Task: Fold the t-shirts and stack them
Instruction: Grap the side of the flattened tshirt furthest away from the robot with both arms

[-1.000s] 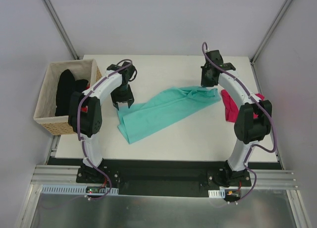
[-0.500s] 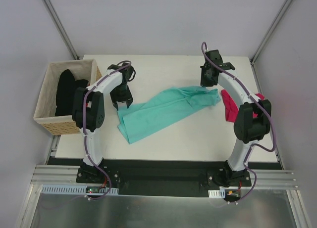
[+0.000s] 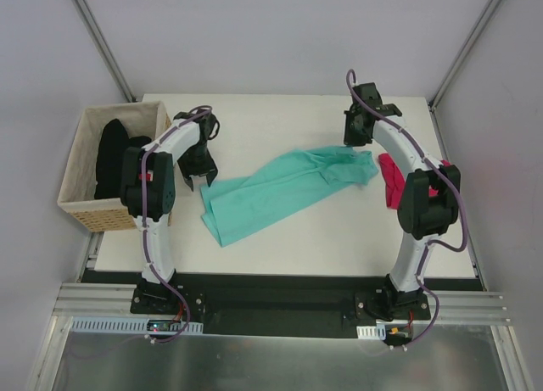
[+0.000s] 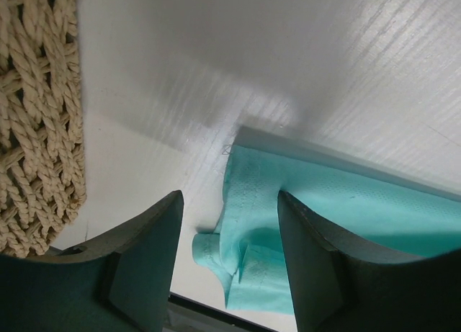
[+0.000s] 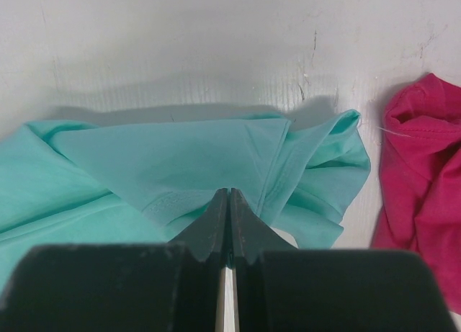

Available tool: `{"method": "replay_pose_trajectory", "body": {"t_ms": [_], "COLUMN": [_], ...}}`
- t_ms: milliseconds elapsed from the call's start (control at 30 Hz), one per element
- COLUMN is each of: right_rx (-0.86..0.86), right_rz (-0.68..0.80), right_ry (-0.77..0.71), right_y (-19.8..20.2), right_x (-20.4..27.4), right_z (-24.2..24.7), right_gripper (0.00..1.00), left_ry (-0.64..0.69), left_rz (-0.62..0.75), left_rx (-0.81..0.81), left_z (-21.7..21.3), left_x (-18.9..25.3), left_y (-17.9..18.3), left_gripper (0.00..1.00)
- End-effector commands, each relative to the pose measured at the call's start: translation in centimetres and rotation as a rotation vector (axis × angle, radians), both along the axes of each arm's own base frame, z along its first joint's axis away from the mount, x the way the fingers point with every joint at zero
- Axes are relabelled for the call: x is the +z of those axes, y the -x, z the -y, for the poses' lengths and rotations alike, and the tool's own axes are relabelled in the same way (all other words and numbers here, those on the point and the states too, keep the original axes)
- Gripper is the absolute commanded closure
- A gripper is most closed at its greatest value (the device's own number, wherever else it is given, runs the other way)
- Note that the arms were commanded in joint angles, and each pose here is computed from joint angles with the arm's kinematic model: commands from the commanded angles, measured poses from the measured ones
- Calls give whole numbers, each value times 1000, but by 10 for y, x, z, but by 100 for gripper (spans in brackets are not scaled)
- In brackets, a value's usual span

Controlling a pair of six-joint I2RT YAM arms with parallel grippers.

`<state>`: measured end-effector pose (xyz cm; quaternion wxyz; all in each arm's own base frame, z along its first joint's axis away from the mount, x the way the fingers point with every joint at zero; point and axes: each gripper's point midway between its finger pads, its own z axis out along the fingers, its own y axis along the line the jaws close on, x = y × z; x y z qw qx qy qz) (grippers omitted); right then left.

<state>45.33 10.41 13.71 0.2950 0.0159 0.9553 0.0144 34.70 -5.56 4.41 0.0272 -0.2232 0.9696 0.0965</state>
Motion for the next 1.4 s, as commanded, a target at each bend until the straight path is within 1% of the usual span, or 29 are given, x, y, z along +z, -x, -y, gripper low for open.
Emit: {"method": "replay_pose_trajectory", "body": {"t_ms": [0, 200, 233, 267, 300, 333, 367, 533, 633, 833, 967, 1133, 1367], "right_rx": [-9, -14, -14, -17, -19, -20, -18, -22, -23, -22, -28, -37, -42], "right_rz": [31, 31, 31, 31, 34, 38, 39, 33, 46, 95, 127, 146, 121], "right_ry": [-28, -34, -36, -36, -39, -41, -43, -39, -40, -35, -20, -15, -7], "right_y": [-11, -14, -14, -14, -14, -15, -15, -14, -14, -21, -25, -22, -2], "right_x": [15, 17, 18, 18, 20, 21, 22, 21, 26, 45, 57, 65, 56], "right_z": [-2, 0, 0, 1, 2, 2, 2, 4, 3, 4, 9, 13, 17], "right_gripper": [99, 99, 99, 99, 99, 99, 99, 99, 99, 99, 99, 99, 99], "left_ry": [11, 25, 26, 27, 29, 43, 44, 58, 63, 65, 69, 44, -9], "left_rz": [-8, -17, -19, -21, -22, -27, -33, 4, 62, 220, 292, 319, 315], "left_rx": [-8, -13, -15, -14, -14, -14, -12, -11, -11, -19, -22, -17, 11], "left_z": [2, 6, 6, 6, 7, 10, 10, 13, 14, 13, 10, -1, -17], "left_x": [-2, -8, -10, -11, -12, -16, -18, -12, 3, 51, 78, 95, 102], "left_y": [-2, -6, -6, -6, -6, -8, -7, -15, -25, -50, -59, -56, -38], "left_gripper": [45, 46, 46, 49, 54, 96, 100, 100, 100, 100, 100, 100, 100]}}
